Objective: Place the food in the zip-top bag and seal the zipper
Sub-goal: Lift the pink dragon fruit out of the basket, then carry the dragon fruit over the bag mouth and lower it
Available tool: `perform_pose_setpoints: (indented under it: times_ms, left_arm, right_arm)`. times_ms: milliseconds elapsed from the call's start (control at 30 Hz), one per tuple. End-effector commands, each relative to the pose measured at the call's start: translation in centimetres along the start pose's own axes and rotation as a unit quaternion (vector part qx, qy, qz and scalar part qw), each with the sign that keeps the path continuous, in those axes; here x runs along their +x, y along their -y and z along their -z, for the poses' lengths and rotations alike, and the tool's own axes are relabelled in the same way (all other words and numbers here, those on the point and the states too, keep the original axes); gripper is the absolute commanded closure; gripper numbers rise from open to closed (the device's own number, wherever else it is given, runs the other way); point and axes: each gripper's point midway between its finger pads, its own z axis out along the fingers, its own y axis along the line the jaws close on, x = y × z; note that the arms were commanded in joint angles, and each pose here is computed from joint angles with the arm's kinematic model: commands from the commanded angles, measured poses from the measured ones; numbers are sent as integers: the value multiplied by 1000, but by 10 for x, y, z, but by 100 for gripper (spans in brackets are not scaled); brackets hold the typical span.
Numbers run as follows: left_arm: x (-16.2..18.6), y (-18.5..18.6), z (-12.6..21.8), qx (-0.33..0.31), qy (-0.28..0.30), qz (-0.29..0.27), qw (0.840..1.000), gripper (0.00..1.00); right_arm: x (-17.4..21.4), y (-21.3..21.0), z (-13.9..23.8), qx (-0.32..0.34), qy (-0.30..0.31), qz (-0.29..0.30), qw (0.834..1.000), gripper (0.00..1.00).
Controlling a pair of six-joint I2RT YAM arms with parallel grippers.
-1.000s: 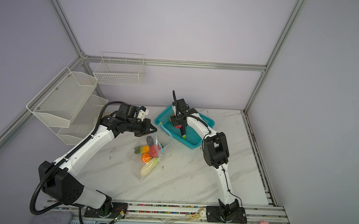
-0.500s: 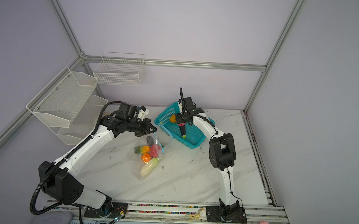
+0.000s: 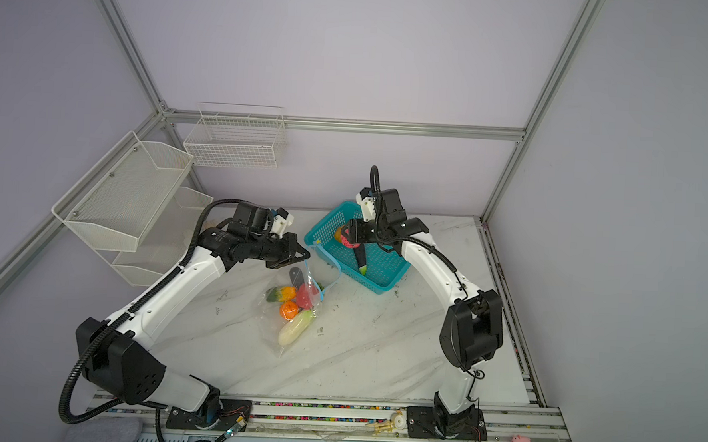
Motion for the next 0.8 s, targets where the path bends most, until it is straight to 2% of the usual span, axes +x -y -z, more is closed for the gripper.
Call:
perform_pose_setpoints:
  times_ms: [0, 267, 767]
  left_arm:
    - [-2, 13, 3, 25, 8, -11, 1000, 100]
    - [-5, 20, 2, 32, 7, -17, 999, 100]
    - [-6, 27, 7, 38, 13, -26, 999, 100]
  right_arm:
    - [8, -24, 14, -67, -3, -25, 997, 39]
    - [31, -60, 25, -129, -31, -20, 991, 39]
    - [57, -81, -4, -144, -76, -16, 987, 39]
